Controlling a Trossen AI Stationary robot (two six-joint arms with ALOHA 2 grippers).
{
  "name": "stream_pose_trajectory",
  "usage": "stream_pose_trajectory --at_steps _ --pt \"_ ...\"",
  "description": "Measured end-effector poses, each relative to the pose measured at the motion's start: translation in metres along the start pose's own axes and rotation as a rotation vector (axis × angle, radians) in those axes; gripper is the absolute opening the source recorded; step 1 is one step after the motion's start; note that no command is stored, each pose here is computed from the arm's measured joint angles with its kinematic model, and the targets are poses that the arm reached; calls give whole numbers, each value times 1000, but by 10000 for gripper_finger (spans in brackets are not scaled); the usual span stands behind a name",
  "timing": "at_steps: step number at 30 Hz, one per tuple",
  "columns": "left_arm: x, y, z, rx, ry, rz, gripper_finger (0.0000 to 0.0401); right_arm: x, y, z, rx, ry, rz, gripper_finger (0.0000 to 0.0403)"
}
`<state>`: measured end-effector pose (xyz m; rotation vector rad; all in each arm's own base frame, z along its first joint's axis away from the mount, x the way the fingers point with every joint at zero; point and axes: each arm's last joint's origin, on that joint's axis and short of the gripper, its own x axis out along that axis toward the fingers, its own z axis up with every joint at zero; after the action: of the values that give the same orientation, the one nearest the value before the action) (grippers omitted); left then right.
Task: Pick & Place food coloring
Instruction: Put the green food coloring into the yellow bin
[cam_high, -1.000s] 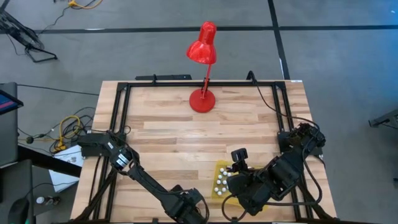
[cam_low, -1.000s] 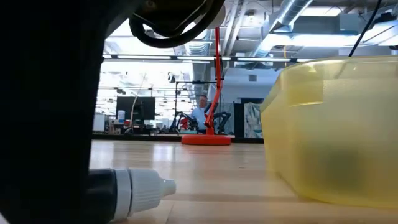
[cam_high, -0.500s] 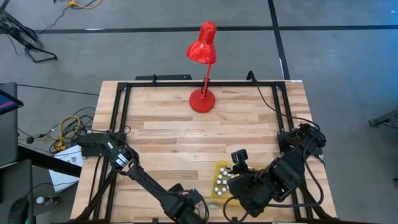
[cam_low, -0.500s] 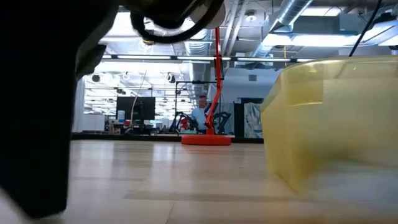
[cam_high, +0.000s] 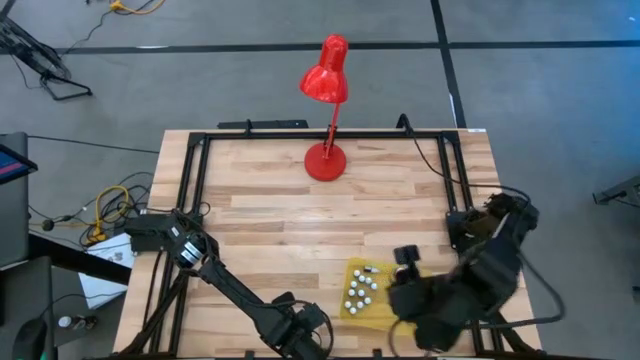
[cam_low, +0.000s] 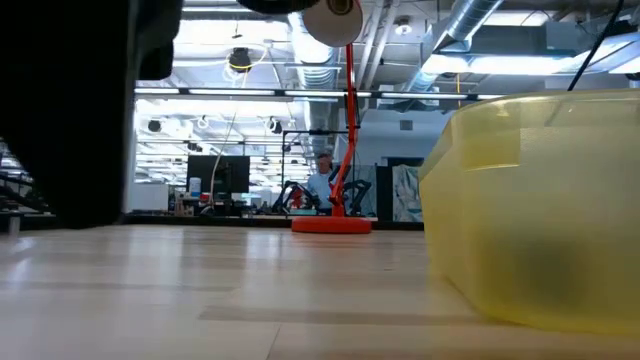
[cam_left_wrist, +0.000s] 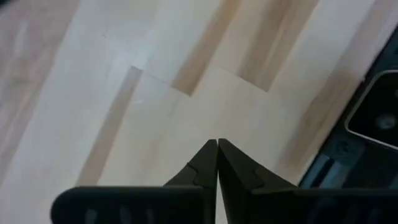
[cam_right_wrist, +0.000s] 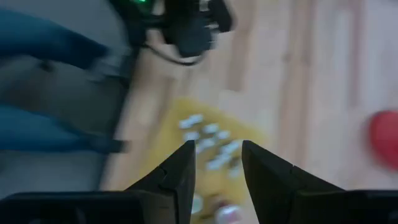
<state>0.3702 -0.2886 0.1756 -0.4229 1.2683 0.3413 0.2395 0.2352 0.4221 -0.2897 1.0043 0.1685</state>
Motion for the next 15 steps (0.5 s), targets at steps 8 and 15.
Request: stream_pose_trajectory --at_steps 8,15 --pt "2 11 10 58 61 45 5 -26 29 -22 417 16 116 121" --pt "1 23 10 142 114 137 5 -6 58 -44 681 207 110 121"
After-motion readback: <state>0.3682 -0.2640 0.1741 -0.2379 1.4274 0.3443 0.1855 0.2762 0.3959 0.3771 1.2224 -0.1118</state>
